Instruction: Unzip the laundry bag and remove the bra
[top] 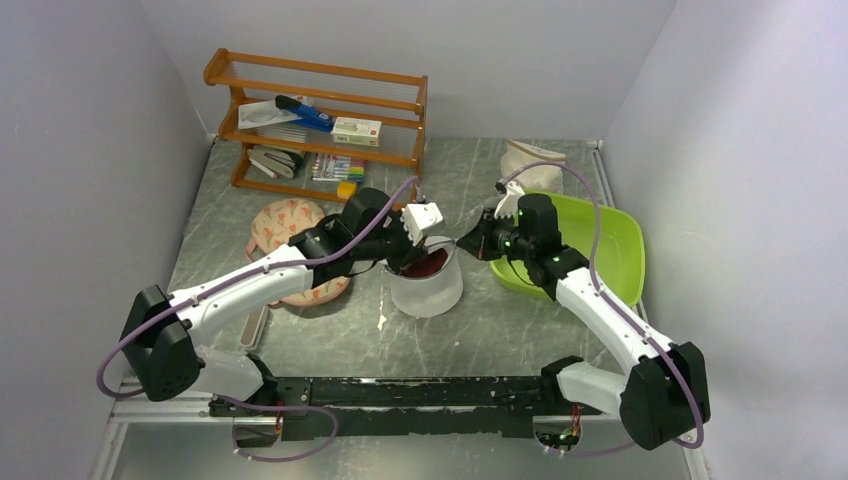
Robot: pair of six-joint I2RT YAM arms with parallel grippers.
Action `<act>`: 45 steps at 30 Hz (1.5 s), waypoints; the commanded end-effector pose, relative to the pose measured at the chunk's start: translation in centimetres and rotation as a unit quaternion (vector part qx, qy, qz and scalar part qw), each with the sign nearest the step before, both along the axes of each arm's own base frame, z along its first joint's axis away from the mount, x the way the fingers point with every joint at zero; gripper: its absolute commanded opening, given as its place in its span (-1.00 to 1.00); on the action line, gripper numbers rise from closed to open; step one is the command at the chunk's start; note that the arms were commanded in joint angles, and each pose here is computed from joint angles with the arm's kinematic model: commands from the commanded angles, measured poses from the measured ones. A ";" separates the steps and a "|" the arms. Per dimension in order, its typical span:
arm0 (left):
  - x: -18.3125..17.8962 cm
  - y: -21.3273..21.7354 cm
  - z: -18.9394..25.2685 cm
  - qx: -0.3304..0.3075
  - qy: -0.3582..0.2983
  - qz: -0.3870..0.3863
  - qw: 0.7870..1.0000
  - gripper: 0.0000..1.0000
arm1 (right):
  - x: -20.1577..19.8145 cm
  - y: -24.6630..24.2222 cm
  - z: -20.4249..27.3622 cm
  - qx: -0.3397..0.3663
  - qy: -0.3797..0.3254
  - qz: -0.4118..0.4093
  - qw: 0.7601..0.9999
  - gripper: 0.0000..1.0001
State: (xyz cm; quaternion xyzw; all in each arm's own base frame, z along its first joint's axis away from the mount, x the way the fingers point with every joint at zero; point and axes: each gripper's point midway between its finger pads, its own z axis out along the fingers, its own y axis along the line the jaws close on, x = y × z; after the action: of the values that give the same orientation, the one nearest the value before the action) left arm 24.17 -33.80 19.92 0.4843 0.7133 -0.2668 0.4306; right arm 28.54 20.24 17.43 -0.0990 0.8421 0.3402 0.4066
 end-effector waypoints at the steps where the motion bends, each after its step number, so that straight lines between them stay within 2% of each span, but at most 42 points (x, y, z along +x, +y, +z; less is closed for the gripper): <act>1: 0.4 0.2 1.0 -0.004 -0.025 0.012 1.000 -0.86 | 1.3 -1.0 1.0 0.008 -0.001 -0.023 1.000 -1.00; 5: 0.7 0.3 0.8 0.002 -0.026 0.021 0.999 -0.82 | 0.0 0.5 2.4 0.035 -0.027 0.040 0.998 -1.00; 13: 0.7 0.1 0.5 0.004 -0.020 0.015 1.000 -0.02 | -3.0 3.3 4.6 0.079 -0.061 0.122 0.987 -1.00; 16: 0.5 -0.1 0.5 0.003 -0.018 0.012 1.000 0.12 | -3.7 4.2 5.0 0.081 -0.065 0.138 0.985 -1.00; 19: 0.5 -0.1 0.5 0.002 -0.020 0.013 1.000 0.07 | -4.1 5.0 5.1 0.082 -0.067 0.150 0.983 -1.00; 24: 0.5 -0.1 0.4 0.004 -0.021 0.014 1.000 -0.17 | -4.9 6.1 5.1 0.081 -0.067 0.169 0.980 -1.00; 30: 0.4 0.0 0.8 0.001 -0.029 0.015 0.999 -0.75 | -4.2 5.5 4.5 0.060 -0.067 0.145 0.985 -1.00; 32: 0.4 0.2 1.1 -0.001 -0.033 0.016 0.999 -0.86 | -3.7 5.0 4.0 0.047 -0.065 0.129 0.988 -1.00; 38: -0.1 0.6 2.9 -0.026 -0.060 0.010 0.998 -0.86 | -1.2 3.1 2.0 0.004 -0.039 0.083 0.996 -1.00; 45: -0.6 1.3 4.5 -0.048 -0.091 0.012 0.995 -0.86 | 1.0 1.1 1.7 -0.012 -0.031 0.056 0.998 -1.00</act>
State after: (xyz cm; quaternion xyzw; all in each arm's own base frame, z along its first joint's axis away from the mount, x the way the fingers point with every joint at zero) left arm 23.52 -32.33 21.95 0.4817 0.6929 -0.2478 0.4758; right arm 27.92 22.68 18.36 -0.1644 0.8239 0.3740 0.3928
